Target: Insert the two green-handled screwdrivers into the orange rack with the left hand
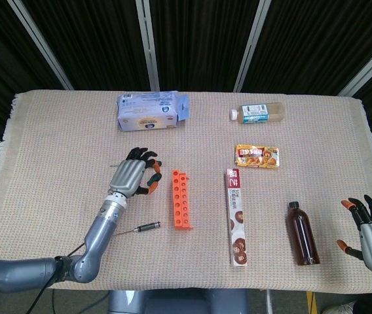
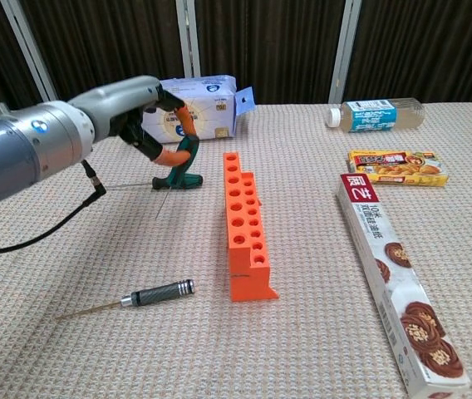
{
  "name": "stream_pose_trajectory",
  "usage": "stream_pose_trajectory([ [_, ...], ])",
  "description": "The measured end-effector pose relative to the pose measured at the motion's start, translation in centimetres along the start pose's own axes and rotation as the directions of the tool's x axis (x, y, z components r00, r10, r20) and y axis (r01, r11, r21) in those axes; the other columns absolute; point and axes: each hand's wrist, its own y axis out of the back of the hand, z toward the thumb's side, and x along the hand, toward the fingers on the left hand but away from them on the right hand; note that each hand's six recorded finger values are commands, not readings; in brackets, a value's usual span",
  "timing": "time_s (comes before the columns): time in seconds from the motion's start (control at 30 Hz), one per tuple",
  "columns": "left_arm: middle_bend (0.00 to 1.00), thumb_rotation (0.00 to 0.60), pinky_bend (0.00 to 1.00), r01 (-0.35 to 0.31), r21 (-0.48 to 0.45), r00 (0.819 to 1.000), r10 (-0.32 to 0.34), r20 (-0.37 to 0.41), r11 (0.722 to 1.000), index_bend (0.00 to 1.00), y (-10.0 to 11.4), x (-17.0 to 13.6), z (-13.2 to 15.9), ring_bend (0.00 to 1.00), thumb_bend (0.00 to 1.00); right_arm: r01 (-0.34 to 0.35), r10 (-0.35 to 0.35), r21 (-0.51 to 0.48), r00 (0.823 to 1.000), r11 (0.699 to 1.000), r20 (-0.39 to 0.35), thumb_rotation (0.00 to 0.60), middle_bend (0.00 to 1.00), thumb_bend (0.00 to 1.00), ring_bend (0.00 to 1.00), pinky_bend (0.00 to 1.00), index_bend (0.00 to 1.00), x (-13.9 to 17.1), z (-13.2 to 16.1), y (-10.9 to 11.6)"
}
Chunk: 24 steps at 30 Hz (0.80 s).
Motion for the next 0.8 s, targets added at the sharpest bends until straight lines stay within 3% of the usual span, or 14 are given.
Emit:
stream_pose_trajectory([
  [0.07, 0.17, 0.6, 0.06, -0.005, -0.114, 1.0, 0.006, 0.016, 0.993, 0.65, 0.9, 0.0, 0.2, 0.06, 0.35, 0.0, 0.0, 0.0, 1.0, 1.0, -0.001, 0.6, 0.15, 0.0, 0.02, 0.12, 0.2, -0.1, 0.0, 0.0],
  [0.13, 0.18, 0.6, 0.06, -0.001, -0.243, 0.999, 0.01, 0.035, 0.97, 0.65, 1.8, 0.1, 0.4, 0.06, 0.35, 0.001, -0.001, -0.001, 1.0, 1.0, 0.0, 0.6, 0.15, 0.0, 0.02, 0.12, 0.2, -0.1, 0.0, 0.0],
  [0.33, 0.18, 0.6, 0.06, 0.041, -0.525, 0.996, 0.01, 0.094, 0.85, 0.64, 3.5, 0.5, 1.2, 0.06, 0.36, 0.001, -0.001, -0.002, 1.0, 1.0, 0.007, 0.6, 0.15, 0.0, 0.02, 0.13, 0.2, -0.1, -0.1, -0.1],
  [0.4, 0.18, 0.6, 0.06, 0.065, -0.574, 0.993, 0.003, 0.115, 0.816, 0.64, 3.7, 0.8, 1.5, 0.06, 0.37, 0.0, 0.0, -0.002, 1.0, 1.0, 0.006, 0.6, 0.15, 0.0, 0.02, 0.13, 0.2, -0.1, -0.1, -0.1],
  [0.5, 0.18, 0.6, 0.06, 0.081, -0.607, 0.99, 0.005, 0.139, 0.79, 0.64, 3.9, 1.3, 1.7, 0.06, 0.37, 0.0, 0.0, -0.001, 1.0, 1.0, 0.008, 0.6, 0.15, 0.0, 0.02, 0.13, 0.2, -0.1, -0.1, -0.1],
  [0.63, 0.18, 0.6, 0.06, 0.089, -0.625, 0.987, 0.015, 0.16, 0.775, 0.64, 4.1, 1.8, 2.2, 0.06, 0.38, -0.002, 0.002, 0.0, 1.0, 1.0, 0.013, 0.6, 0.15, 0.0, 0.02, 0.13, 0.2, -0.1, -0.2, -0.1],
  [0.8, 0.18, 0.6, 0.05, 0.096, -0.61, 0.984, 0.019, 0.179, 0.787, 0.64, 4.2, 2.7, 2.7, 0.06, 0.38, -0.004, 0.004, -0.001, 1.0, 1.0, 0.019, 0.6, 0.15, 0.0, 0.02, 0.13, 0.2, -0.2, -0.3, -0.2],
])
